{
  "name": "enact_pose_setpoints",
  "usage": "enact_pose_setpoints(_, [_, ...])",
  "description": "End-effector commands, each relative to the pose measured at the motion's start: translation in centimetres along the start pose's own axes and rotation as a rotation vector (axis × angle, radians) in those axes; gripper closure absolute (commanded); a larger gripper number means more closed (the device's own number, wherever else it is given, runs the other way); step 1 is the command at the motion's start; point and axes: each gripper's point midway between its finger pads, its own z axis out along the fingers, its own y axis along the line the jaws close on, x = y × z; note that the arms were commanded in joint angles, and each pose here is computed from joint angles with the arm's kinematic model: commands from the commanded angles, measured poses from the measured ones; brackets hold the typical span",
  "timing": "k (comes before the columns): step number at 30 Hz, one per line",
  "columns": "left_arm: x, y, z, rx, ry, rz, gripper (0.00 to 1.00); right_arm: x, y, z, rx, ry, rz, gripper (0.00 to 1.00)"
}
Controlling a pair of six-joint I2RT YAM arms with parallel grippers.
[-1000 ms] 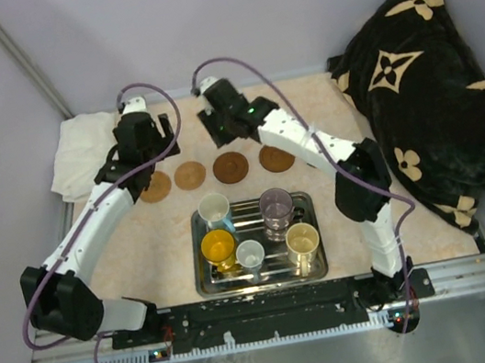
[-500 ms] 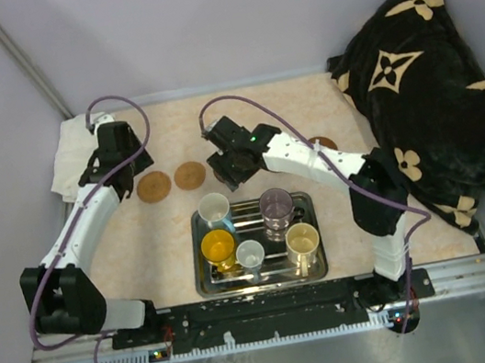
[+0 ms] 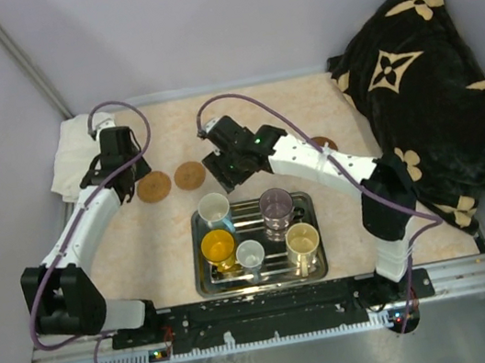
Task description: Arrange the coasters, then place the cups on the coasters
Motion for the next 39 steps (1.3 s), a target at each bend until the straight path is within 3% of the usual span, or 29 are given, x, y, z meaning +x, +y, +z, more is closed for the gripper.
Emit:
enact_pose_setpoints(1, [0.8,0.8,-0.9,-0.012,0.011,-0.004,0.54,-1.8,1.7,0.6,-0.066,-0.043,-0.019,0.39])
enact_pose_setpoints(7, [0.1,1.5,-1.6,-0.036,-0.024,-0.026,0.5,-2.3,2.6,1.7,-0.094,-0.034,-0.063,0.41])
enact_pose_setpoints(13, [0.4,0.9,-1.6,0.001,-0.009,-0.02,0.32,-1.4,3.4,2.9,-0.131,0.012,-0.072,0.43])
enact_pose_setpoints(39, [0.3,1.9,-2.3,-0.04,-0.045,-0.117,0.43,1.7,5.3,8.1,-0.22,0.166,-0.134,0.51])
